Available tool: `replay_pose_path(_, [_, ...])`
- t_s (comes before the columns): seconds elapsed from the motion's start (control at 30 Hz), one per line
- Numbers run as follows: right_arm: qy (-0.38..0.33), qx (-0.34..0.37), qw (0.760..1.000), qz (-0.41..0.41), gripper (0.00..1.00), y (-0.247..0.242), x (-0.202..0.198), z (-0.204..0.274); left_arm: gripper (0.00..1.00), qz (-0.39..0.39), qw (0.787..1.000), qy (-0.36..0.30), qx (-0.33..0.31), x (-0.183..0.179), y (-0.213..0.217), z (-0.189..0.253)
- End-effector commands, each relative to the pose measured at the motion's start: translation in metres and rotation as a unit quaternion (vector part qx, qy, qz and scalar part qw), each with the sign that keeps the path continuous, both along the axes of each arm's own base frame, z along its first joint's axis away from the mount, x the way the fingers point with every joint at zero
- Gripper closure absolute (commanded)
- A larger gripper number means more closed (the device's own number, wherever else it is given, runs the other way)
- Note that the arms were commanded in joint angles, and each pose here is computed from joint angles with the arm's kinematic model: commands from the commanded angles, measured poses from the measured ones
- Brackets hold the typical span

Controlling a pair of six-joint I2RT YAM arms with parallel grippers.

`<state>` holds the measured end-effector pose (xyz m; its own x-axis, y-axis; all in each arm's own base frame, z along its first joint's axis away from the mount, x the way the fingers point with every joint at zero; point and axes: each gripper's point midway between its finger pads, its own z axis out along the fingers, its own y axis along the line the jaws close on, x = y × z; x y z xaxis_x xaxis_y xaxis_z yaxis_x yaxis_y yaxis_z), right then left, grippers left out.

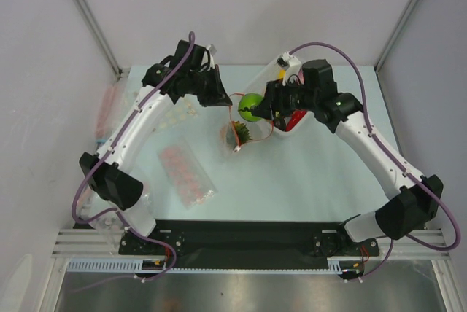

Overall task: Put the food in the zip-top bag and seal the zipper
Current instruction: Place the fake fruit in the zipper food storage bag.

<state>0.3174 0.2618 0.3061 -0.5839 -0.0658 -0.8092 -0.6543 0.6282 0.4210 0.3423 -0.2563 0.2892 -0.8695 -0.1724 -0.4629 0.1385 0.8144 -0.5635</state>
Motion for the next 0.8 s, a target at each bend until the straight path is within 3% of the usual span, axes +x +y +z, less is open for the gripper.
replay_pose_path(0.0, [-0.014,0.025,1.000,0.005,0.66,0.019,0.009,0.000,1.00,-0.004,0.999,-0.017,-0.027,-0.003,-0.003,0.027])
replay_pose_path(0.27, [-0.008,0.027,0.997,-0.076,0.70,0.042,0.062,-0.025,1.00,-0.014,1.000,-0.001,-0.028,-0.016,0.000,0.010])
replay_pose_path(0.37, [0.006,-0.006,0.995,-0.095,0.68,0.053,0.073,-0.052,1.00,-0.016,0.999,-0.012,-0.035,-0.017,-0.001,0.012])
replay_pose_path(0.43, [0.012,-0.028,0.995,-0.096,0.54,0.062,0.075,-0.068,1.00,-0.016,0.999,-0.022,-0.031,-0.017,0.001,0.016])
replay_pose_path(0.47, [0.013,-0.034,0.994,-0.098,0.44,0.064,0.075,-0.073,1.00,-0.017,0.999,-0.024,-0.028,-0.017,0.002,0.017])
replay_pose_path(0.5, [0.014,-0.035,0.995,-0.094,0.27,0.069,0.073,-0.074,1.00,-0.019,0.999,-0.023,-0.024,-0.017,0.004,0.016])
replay_pose_path(0.57, [0.012,-0.035,0.995,-0.091,0.12,0.069,0.070,-0.071,1.00,-0.018,0.999,-0.026,-0.020,-0.017,0.005,0.017])
replay_pose_path(0.63, [0.006,-0.034,0.995,-0.092,0.04,0.066,0.067,-0.064,1.00,-0.013,0.999,-0.024,-0.019,-0.016,0.009,0.016])
replay_pose_path(0.77, [-0.019,-0.035,0.994,-0.099,0.01,0.049,0.054,-0.033,1.00,-0.004,0.999,-0.020,-0.029,-0.015,0.014,0.014])
